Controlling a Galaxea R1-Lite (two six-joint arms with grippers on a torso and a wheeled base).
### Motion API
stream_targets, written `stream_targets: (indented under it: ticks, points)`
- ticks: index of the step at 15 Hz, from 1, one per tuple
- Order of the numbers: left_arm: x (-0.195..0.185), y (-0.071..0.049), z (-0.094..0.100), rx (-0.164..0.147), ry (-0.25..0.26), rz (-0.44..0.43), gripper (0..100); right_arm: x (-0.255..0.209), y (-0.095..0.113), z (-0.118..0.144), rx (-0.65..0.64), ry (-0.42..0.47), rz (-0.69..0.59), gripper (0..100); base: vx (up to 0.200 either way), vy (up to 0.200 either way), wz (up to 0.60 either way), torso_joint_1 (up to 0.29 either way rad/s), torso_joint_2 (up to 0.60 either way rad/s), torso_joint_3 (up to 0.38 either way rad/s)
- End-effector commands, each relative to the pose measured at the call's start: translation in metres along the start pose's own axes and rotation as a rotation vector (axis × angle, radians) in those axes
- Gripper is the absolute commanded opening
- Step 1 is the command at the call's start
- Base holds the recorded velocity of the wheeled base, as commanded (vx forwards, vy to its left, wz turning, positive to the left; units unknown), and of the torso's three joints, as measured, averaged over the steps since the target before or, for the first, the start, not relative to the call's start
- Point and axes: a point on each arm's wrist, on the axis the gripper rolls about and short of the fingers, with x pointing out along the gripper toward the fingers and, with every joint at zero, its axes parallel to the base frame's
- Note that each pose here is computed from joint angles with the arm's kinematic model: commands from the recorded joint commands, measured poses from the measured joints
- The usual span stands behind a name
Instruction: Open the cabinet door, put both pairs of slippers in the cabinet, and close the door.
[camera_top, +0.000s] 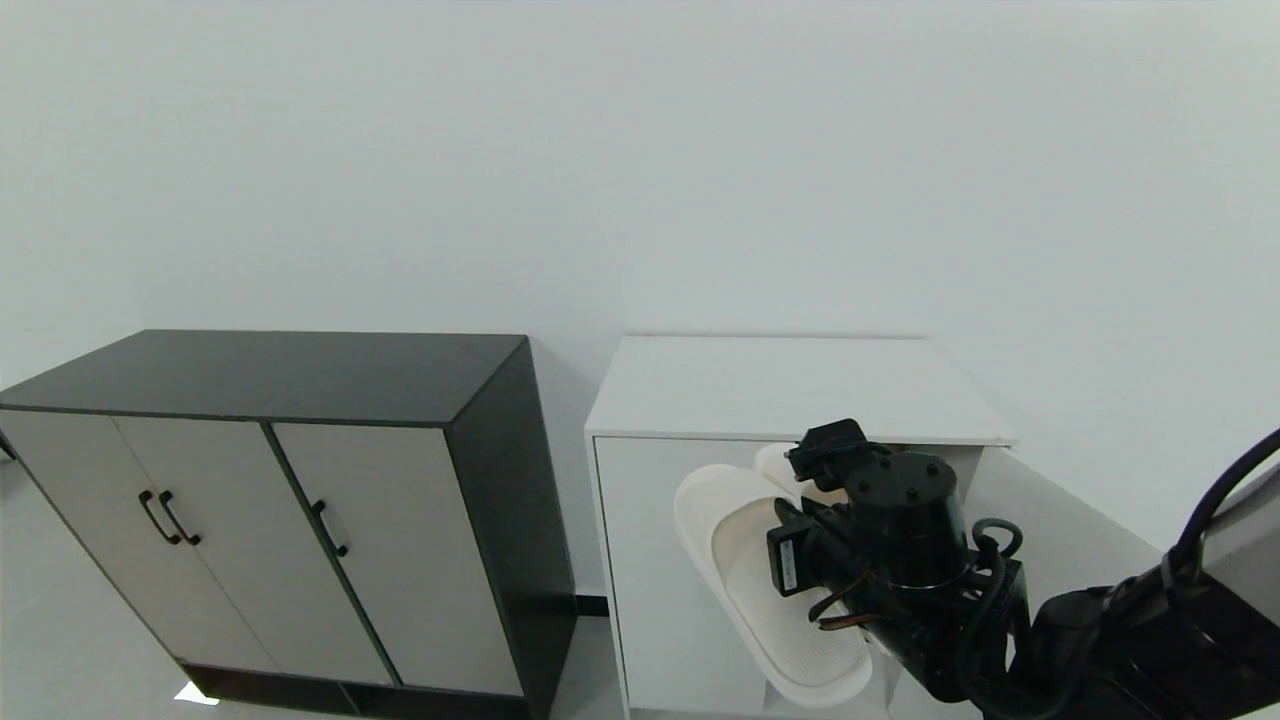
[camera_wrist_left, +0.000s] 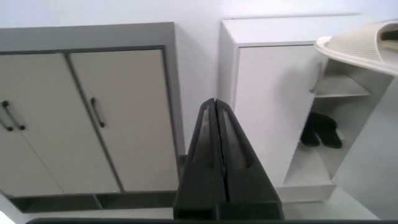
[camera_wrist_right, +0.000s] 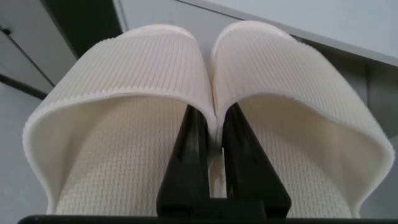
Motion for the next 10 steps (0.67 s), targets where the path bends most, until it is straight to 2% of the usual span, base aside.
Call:
stream_targets:
  ticks: [1,6,8,10]
  points:
    - [0.0,0.0,0.0,0.0,0.0,0.0,0,0.0,-0.001,-0.001,0.001,0.001,-0.001,0,0.0,-0.2,0.0,0.002,0.0,0.002]
    - [0.0,0.0,0.0,0.0,0.0,0.0,0,0.002,-0.006,0.0,0.015,-0.03,-0.015,0,0.0,-0.2,0.0,0.002,0.01,0.001]
    - [0.0,0.0,0.0,0.0,0.0,0.0,0,0.003,-0.014,0.0,0.025,-0.039,-0.033,0,0.0,-0.2,0.0,0.005,0.0,0.007]
    - [0.0,0.0,0.0,0.002,0.0,0.0,0,0.002,-0.015,0.004,0.039,-0.088,-0.027,0,0.0,0.0,0.0,0.0,0.0,0.0]
